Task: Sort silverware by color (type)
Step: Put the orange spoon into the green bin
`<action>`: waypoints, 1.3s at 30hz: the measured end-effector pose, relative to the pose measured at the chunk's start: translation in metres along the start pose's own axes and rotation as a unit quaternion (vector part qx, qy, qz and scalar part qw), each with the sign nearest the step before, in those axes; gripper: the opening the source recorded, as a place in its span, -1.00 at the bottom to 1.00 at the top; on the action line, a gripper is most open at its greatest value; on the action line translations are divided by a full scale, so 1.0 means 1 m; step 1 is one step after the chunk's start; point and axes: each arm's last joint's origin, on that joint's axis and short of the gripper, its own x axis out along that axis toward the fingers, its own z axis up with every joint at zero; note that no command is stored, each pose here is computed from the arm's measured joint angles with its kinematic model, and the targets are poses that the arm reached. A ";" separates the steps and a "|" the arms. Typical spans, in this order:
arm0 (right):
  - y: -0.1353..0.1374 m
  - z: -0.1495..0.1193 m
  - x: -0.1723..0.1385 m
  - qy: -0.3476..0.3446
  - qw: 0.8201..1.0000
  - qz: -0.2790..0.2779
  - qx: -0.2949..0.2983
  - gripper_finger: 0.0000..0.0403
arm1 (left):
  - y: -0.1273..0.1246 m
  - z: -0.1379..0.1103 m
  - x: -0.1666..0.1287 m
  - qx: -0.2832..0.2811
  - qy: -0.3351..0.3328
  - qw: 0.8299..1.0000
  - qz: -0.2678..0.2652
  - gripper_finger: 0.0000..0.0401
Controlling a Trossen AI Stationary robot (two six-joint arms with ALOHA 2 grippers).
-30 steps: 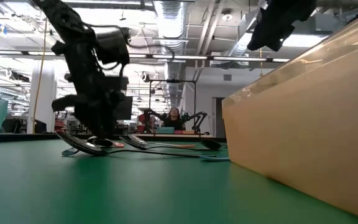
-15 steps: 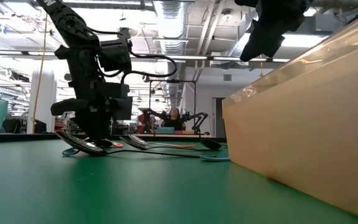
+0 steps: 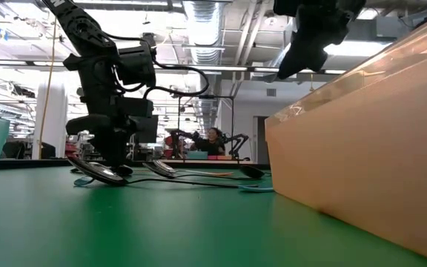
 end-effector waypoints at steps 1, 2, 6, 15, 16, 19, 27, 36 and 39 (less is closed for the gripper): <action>-0.002 0.001 0.000 -0.003 1.000 -0.002 0.003 -0.62 | 0.000 0.000 -0.001 -0.006 -0.002 1.000 0.001 -0.99; -0.004 0.002 0.000 -0.006 1.000 -0.004 0.006 -0.62 | 0.000 0.000 -0.002 -0.009 -0.005 1.000 0.001 -0.99; -0.010 0.007 0.001 -0.017 1.000 -0.010 0.001 -0.62 | 0.001 0.000 -0.011 -0.026 -0.017 0.999 0.024 -1.00; -0.011 0.013 0.001 -0.048 0.998 -0.006 -0.040 -0.62 | 0.003 0.001 -0.048 -0.081 -0.098 0.991 0.050 -1.00; -0.011 0.015 0.001 -0.057 0.997 -0.004 -0.046 -0.62 | 0.003 0.001 -0.053 -0.088 -0.110 0.989 0.051 -1.00; -0.010 0.019 0.000 -0.076 0.995 -0.001 -0.058 -0.62 | 0.003 0.000 -0.070 -0.109 -0.152 0.981 0.055 -1.00; -0.016 0.036 -0.003 -0.160 0.984 -0.025 -0.077 -0.62 | 0.003 -0.007 -0.119 -0.154 -0.284 0.944 0.066 -1.00; -0.031 0.072 -0.019 -0.336 0.937 -0.036 -0.087 -0.62 | -0.006 -0.014 -0.171 -0.165 -0.449 0.876 0.057 -1.00; -0.035 0.083 -0.028 -0.398 0.913 -0.039 -0.084 -0.62 | -0.012 -0.016 -0.185 -0.153 -0.493 0.855 0.048 -1.00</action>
